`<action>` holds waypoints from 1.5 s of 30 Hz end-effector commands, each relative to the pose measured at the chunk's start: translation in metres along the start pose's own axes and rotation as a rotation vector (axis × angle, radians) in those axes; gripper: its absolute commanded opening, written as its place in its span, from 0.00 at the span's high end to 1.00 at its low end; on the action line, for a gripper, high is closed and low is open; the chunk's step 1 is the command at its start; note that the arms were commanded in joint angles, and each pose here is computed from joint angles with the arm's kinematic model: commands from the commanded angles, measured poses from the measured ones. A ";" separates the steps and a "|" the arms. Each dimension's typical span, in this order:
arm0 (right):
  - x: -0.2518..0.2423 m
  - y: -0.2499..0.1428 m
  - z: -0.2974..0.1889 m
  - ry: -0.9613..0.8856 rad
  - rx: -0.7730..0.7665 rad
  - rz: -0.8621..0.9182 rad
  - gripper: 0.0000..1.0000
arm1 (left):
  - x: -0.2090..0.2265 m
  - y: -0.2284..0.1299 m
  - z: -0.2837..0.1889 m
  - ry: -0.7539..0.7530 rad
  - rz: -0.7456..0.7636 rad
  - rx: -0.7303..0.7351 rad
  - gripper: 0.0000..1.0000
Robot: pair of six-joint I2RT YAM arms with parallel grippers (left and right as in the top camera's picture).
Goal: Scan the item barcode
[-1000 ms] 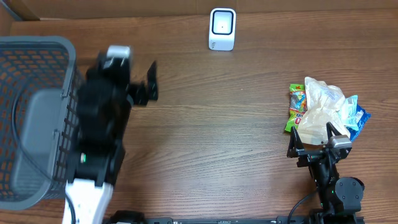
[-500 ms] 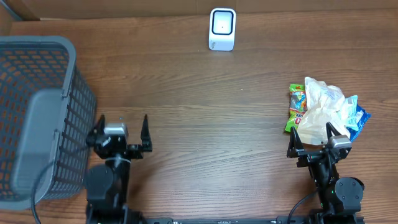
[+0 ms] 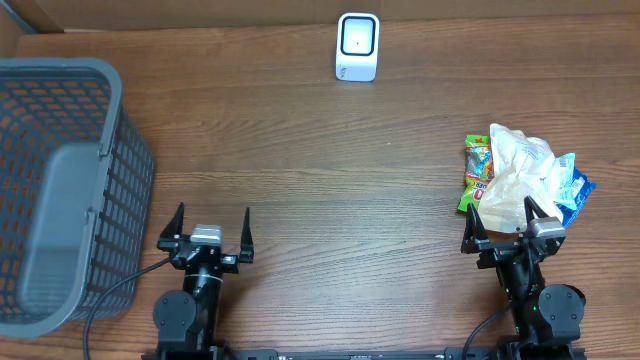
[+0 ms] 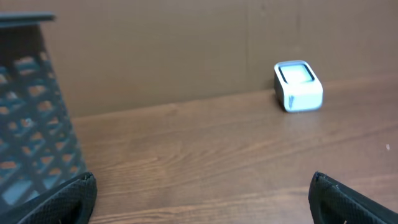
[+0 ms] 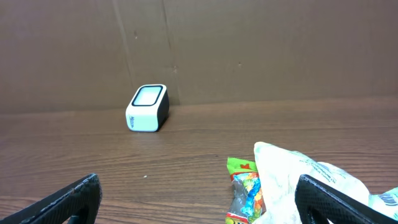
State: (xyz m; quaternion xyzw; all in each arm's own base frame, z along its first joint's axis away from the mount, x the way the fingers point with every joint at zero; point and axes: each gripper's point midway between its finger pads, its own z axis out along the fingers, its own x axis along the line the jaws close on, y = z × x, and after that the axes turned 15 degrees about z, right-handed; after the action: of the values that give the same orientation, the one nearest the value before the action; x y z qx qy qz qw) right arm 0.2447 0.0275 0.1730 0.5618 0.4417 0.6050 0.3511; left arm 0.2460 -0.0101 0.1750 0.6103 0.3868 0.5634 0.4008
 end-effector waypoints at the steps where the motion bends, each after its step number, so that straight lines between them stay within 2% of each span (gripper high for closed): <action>1: 0.001 -0.002 0.000 0.007 -0.002 -0.004 0.00 | -0.011 -0.005 0.000 -0.046 0.087 -0.027 0.01; 8: 0.001 -0.002 0.000 0.007 -0.002 -0.004 0.00 | -0.009 -0.016 0.001 -0.028 0.085 0.019 0.00; 45: 0.001 -0.002 0.000 0.007 -0.002 -0.004 0.00 | -0.011 -0.015 0.001 -0.037 0.053 0.014 0.00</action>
State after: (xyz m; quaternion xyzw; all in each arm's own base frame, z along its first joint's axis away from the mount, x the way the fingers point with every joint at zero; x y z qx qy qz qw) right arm 0.2447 0.0275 0.1731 0.5616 0.4417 0.6051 0.3512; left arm 0.2458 -0.0152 0.1575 0.6372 0.3650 0.5587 0.3855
